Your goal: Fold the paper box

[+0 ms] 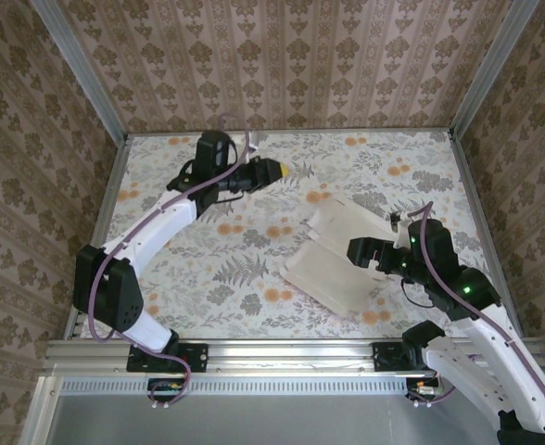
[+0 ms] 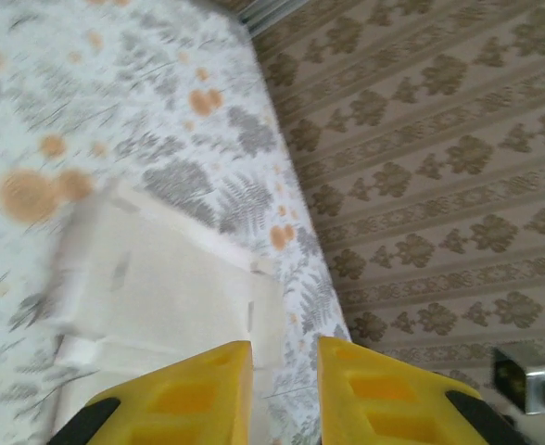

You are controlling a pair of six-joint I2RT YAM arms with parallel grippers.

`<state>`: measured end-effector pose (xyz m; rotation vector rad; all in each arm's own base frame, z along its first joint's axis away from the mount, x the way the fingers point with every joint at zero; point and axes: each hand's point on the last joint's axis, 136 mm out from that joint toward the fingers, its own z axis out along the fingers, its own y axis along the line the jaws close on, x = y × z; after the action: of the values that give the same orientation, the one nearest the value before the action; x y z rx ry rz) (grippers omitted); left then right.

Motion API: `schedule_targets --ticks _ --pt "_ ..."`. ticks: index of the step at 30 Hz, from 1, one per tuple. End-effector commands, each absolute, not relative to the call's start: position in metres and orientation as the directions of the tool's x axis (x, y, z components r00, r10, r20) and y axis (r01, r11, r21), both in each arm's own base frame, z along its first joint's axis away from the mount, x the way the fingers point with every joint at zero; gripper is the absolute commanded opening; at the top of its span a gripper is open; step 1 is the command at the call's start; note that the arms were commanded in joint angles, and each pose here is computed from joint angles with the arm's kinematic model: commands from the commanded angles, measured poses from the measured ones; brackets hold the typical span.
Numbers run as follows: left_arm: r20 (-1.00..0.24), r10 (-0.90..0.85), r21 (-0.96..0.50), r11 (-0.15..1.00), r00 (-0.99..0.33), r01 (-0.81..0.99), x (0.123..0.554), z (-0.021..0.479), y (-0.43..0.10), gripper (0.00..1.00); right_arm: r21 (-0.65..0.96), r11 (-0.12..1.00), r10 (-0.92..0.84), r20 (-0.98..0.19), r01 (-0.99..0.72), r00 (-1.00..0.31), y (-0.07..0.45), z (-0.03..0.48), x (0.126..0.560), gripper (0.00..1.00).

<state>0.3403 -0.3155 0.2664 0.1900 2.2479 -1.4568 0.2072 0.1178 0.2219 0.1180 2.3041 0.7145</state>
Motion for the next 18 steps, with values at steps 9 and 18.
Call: schedule_targets --ticks 9,18 --pt "-0.442 0.038 -0.761 0.512 -0.896 0.397 0.315 0.198 -0.298 0.41 0.493 0.870 0.323 -0.514 0.034 -0.795 0.111 0.181 0.219 1.00" --pt "-0.425 0.346 -0.599 0.586 -0.837 0.546 0.320 0.156 -0.346 0.53 0.506 0.855 0.354 -0.417 0.110 -0.837 0.119 0.126 0.223 1.00"
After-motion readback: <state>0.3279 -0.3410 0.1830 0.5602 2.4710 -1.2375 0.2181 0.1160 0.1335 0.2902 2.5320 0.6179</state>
